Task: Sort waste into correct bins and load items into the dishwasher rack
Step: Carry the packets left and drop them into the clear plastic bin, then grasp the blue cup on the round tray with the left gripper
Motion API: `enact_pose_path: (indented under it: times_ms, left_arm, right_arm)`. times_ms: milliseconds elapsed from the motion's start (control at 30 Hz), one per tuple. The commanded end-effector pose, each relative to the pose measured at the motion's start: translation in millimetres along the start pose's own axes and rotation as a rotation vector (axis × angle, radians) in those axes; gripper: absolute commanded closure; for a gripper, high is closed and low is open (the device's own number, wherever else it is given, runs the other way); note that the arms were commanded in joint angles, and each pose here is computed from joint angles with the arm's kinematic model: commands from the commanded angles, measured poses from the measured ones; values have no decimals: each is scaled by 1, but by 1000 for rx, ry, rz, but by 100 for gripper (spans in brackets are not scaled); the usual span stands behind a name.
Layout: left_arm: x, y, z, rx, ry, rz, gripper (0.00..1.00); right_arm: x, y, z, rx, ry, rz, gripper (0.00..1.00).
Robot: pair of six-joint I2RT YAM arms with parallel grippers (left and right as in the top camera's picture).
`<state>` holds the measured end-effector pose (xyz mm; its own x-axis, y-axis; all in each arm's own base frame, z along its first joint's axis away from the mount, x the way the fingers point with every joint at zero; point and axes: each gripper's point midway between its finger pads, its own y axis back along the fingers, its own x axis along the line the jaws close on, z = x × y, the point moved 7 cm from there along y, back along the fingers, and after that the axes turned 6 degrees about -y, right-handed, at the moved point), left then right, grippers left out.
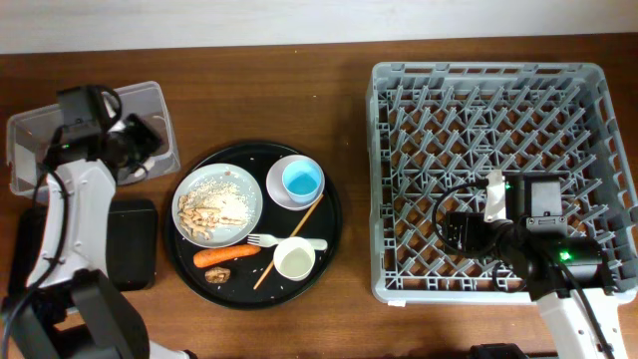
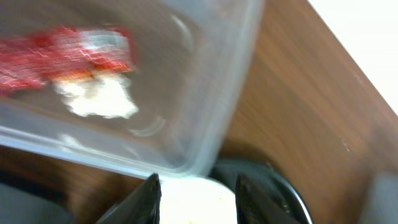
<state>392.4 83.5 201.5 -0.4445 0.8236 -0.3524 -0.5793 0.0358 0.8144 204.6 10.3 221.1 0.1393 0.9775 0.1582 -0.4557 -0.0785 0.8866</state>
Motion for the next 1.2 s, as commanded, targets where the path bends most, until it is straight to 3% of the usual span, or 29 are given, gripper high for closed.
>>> enact_pose_path:
  times_ms: [0, 100, 133, 233, 400, 600, 633, 700, 733, 833, 967, 1033, 1133, 1167]
  left_arm:
    - [-61, 11, -44, 169, -256, -218, 62]
    - [-103, 11, -86, 260, -493, -279, 61]
    - [-121, 13, -104, 283, -581, -308, 56]
    - [-143, 11, -129, 256, -708, -211, 49]
    - [-157, 0, -153, 255, -805, -132, 50]
    - [-147, -47, -175, 383, -809, -83, 50]
    - [-148, -52, -177, 389, -807, -94, 55]
    - [-149, -56, -177, 383, -806, -102, 80]
    - [-151, -56, -176, 371, -806, -108, 98]
    - [-154, -53, -171, 357, -803, -112, 99]
    - [-155, -6, -129, 302, -749, -118, 100]
    - [-158, 17, -117, 305, -701, -224, 100]
    - [-178, 47, -107, 405, -574, -766, 100]
    - [-183, 50, -107, 418, -564, -846, 100]
  right_arm:
    - [2, 5, 4, -18, -2, 9, 1]
    - [2, 5, 3, -12, -2, 8, 2]
    - [2, 5, 3, -11, -2, 7, 1]
    - [2, 5, 3, -12, -3, 7, 1]
    - [2, 5, 3, -11, -2, 7, 1]
    - [2, 5, 3, -11, -3, 7, 1]
    - [2, 5, 3, -11, -2, 7, 1]
    - [2, 5, 2, -9, -3, 7, 1]
    - [2, 5, 2, -7, -3, 6, 1]
    - [2, 5, 2, -7, -3, 6, 1]
    - [0, 5, -1, 7, -6, -9, 1]
    - [-4, 6, 5, -23, -70, -11, 1]
    - [-15, 12, 34, -163, -171, 122, 1]
    - [-12, 15, 39, -187, -141, 205, 1]
